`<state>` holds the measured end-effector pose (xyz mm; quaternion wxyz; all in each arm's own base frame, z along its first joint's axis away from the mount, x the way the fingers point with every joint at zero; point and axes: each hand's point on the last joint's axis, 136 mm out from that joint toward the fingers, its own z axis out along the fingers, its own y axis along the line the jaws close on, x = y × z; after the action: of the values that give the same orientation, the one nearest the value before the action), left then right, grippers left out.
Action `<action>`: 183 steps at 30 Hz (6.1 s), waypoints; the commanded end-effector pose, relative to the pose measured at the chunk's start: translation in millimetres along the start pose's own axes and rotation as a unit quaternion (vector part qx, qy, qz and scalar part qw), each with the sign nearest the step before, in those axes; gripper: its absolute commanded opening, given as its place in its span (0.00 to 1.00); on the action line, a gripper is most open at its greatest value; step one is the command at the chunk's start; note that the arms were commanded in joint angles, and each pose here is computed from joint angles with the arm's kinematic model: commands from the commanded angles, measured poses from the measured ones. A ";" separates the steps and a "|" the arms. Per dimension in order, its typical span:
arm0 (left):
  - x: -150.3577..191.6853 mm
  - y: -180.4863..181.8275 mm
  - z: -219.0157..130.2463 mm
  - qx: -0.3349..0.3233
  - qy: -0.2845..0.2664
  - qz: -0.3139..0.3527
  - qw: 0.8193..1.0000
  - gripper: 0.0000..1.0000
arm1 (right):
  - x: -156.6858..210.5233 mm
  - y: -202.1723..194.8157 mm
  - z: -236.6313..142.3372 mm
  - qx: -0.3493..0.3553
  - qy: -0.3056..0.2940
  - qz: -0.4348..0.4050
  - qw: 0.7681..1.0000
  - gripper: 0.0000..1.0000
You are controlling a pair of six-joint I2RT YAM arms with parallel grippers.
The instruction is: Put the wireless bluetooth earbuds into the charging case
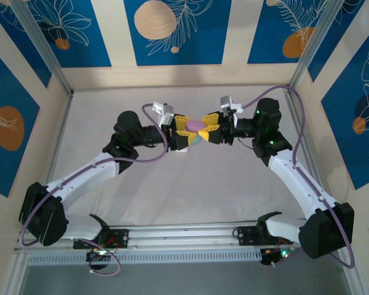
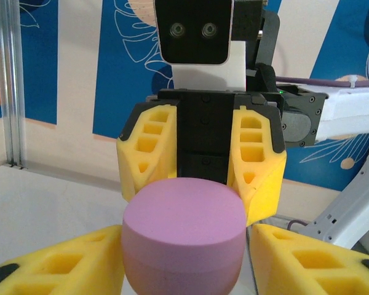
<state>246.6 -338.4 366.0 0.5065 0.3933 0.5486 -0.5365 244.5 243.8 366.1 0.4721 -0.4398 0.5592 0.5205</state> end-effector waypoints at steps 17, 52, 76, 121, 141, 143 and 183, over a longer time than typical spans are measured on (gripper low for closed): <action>-13.6 -8.7 5.1 0.024 -0.005 0.015 1.000 0.58 | -12.0 1.4 1.5 0.005 -0.014 -0.017 1.000 0.37; -10.3 -16.2 -4.3 0.007 -0.006 0.091 0.996 0.25 | -12.9 -48.9 -15.0 0.142 0.026 0.180 0.973 0.65; 2.8 19.4 -20.7 -0.113 -0.035 0.078 0.990 0.26 | 81.4 -147.2 -205.5 0.482 -0.036 0.469 0.739 0.44; 4.4 18.4 -25.4 -0.123 -0.029 0.084 0.988 0.27 | 320.6 -207.5 -277.4 0.589 0.303 0.578 0.477 0.38; 2.0 18.0 -29.0 -0.131 -0.030 0.087 0.987 0.27 | 324.6 -177.6 -217.4 0.523 0.401 0.532 0.531 0.29; 0.8 17.5 -29.9 -0.133 -0.031 0.088 0.987 0.27 | 323.9 -169.8 -205.4 0.512 0.415 0.525 0.539 0.29; -15.7 17.7 -49.7 -0.185 -0.047 0.115 0.975 0.27 | 320.3 -54.4 -39.0 0.331 0.488 0.468 0.658 0.44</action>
<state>263.3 -286.5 370.0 0.6438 0.3267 0.5742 -0.3861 248.5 192.2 47.7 -0.0432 -0.1309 0.9810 0.1365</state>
